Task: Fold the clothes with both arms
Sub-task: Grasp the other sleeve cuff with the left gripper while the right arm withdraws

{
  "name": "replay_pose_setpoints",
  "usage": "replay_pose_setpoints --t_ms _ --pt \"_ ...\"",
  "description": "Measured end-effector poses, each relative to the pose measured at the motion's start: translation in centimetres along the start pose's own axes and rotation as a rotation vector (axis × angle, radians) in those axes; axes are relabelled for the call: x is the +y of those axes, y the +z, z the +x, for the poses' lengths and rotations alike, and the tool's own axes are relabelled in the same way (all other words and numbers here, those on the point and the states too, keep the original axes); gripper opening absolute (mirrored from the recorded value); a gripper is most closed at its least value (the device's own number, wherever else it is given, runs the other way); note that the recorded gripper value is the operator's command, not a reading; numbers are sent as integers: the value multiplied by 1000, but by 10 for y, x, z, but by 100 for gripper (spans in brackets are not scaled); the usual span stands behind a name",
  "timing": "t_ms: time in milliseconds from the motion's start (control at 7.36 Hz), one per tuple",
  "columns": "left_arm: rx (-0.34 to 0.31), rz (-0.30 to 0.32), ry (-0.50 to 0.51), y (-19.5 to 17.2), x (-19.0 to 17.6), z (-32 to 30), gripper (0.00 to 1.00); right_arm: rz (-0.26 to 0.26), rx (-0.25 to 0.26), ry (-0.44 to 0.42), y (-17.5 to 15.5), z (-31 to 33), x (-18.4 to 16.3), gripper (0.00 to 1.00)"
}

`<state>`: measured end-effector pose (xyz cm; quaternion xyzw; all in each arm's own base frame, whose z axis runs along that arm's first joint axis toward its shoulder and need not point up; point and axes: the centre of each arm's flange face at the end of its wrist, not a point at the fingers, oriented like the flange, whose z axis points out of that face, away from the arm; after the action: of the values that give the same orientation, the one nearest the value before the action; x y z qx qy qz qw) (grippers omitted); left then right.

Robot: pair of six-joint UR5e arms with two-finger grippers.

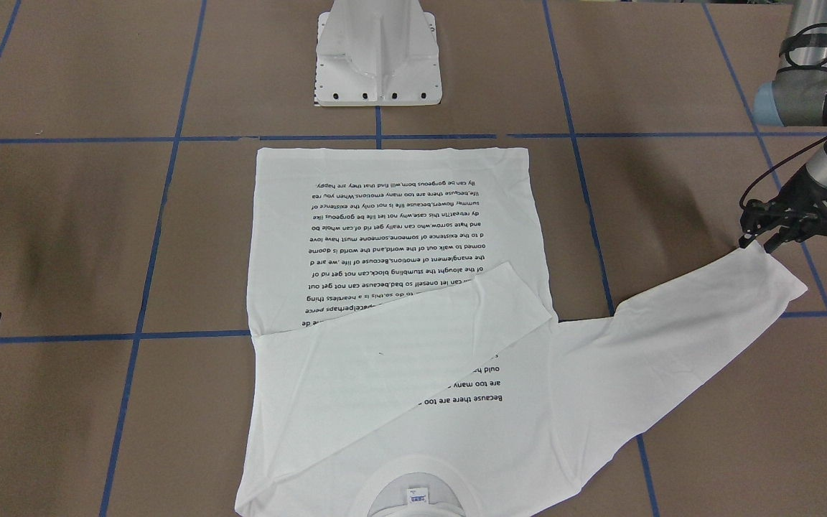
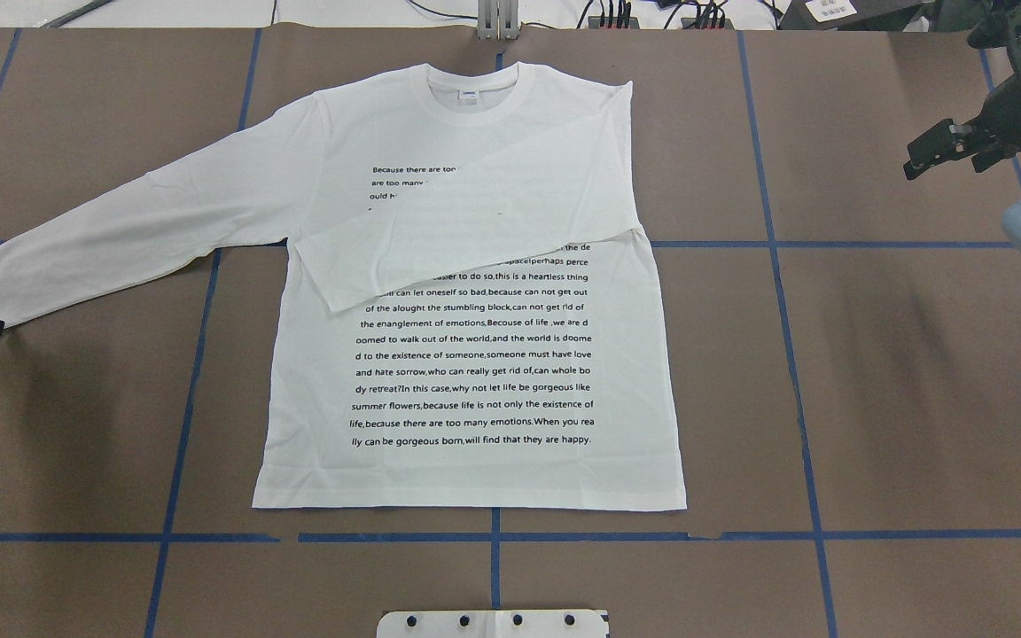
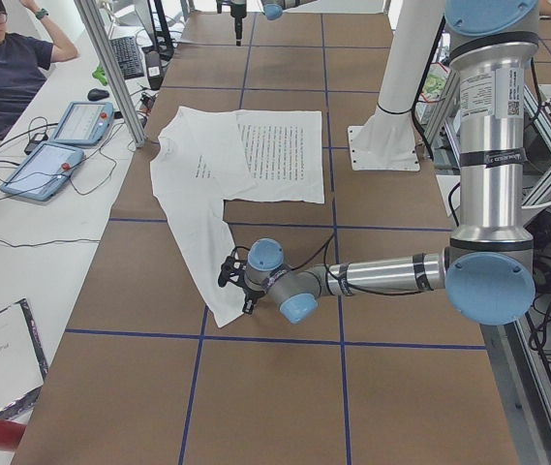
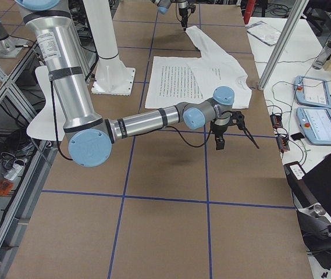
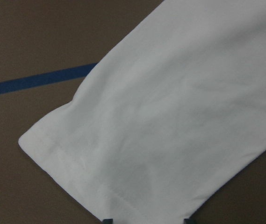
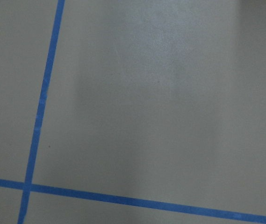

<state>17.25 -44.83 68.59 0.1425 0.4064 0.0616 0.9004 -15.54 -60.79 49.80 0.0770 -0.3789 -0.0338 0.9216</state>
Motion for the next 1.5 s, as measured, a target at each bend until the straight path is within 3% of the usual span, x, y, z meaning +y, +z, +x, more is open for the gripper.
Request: replay_pose_setpoints --t_ms 544,1088,1223,1359,1495 --pt "-1 0 -1 0 0 0 24 -1 0 2 0 0 0 100" --pt "1 -6 6 3 2 3 26 -3 1 4 2 1 0 100" --pt "2 -8 9 4 2 4 8 -4 2 4 3 2 0 100" --pt "3 -10 10 4 3 4 0 -4 2 5 3 2 0 100" --pt "3 -10 10 4 3 5 0 -4 1 4 3 2 0 100"
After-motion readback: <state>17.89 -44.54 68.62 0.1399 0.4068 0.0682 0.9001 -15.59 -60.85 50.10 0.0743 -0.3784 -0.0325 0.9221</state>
